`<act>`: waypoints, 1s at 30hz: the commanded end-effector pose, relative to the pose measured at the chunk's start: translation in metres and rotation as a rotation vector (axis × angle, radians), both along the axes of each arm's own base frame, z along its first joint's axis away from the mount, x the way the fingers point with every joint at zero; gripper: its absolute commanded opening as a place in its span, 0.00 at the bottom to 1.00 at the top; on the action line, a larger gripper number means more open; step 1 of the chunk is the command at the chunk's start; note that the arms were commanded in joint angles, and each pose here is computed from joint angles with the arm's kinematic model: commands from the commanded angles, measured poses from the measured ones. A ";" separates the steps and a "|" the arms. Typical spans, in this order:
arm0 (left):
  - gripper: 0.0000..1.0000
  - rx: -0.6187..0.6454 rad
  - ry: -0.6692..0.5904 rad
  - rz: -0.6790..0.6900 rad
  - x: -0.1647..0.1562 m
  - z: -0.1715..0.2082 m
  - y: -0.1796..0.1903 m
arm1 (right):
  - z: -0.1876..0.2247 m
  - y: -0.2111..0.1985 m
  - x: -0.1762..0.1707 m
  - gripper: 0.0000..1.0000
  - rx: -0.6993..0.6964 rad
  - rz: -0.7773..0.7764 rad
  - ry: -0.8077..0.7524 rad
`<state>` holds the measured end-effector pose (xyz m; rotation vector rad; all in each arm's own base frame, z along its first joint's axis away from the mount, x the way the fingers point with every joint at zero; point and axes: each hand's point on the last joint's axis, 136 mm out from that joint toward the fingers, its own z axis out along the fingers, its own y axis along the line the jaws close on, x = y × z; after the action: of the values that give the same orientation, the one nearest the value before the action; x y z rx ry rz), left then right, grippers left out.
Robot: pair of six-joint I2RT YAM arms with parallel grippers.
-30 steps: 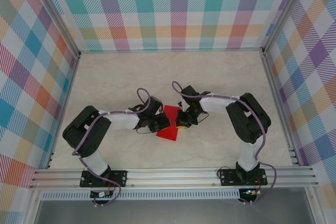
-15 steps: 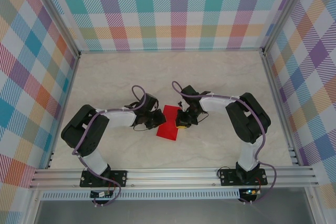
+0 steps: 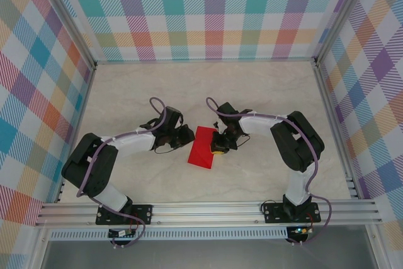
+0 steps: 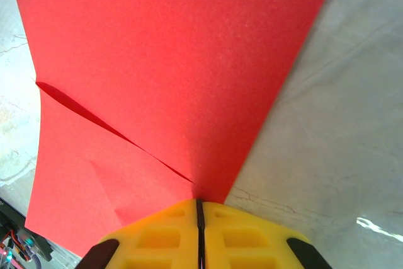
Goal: Fold a paper plane with a square sheet of paper (pick it up from the middle)
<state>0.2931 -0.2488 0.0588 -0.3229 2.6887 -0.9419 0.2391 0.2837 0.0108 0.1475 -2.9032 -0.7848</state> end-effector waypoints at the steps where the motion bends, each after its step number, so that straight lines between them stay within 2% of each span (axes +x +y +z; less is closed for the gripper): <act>1: 0.13 -0.054 0.013 -0.080 -0.017 0.002 -0.021 | -0.056 -0.042 -0.016 0.08 -0.244 0.005 0.034; 6: 0.12 -0.058 0.063 -0.129 -0.030 -0.015 -0.038 | -0.055 -0.040 -0.015 0.08 -0.233 0.005 0.034; 15: 0.09 0.075 0.158 -0.078 -0.040 -0.054 -0.019 | -0.033 -0.021 -0.005 0.08 -0.127 0.010 -0.010; 23: 0.07 0.201 0.262 -0.027 -0.057 -0.083 0.007 | 0.034 0.008 0.013 0.10 0.055 0.001 -0.122; 30: 0.07 0.211 0.274 -0.020 -0.063 -0.087 0.010 | 0.058 0.011 -0.010 0.16 0.114 -0.046 -0.138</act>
<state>0.2596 -0.2763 0.0165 -0.3006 2.8566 -0.9330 0.2408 0.2911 0.0643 0.1856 -3.0076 -0.9532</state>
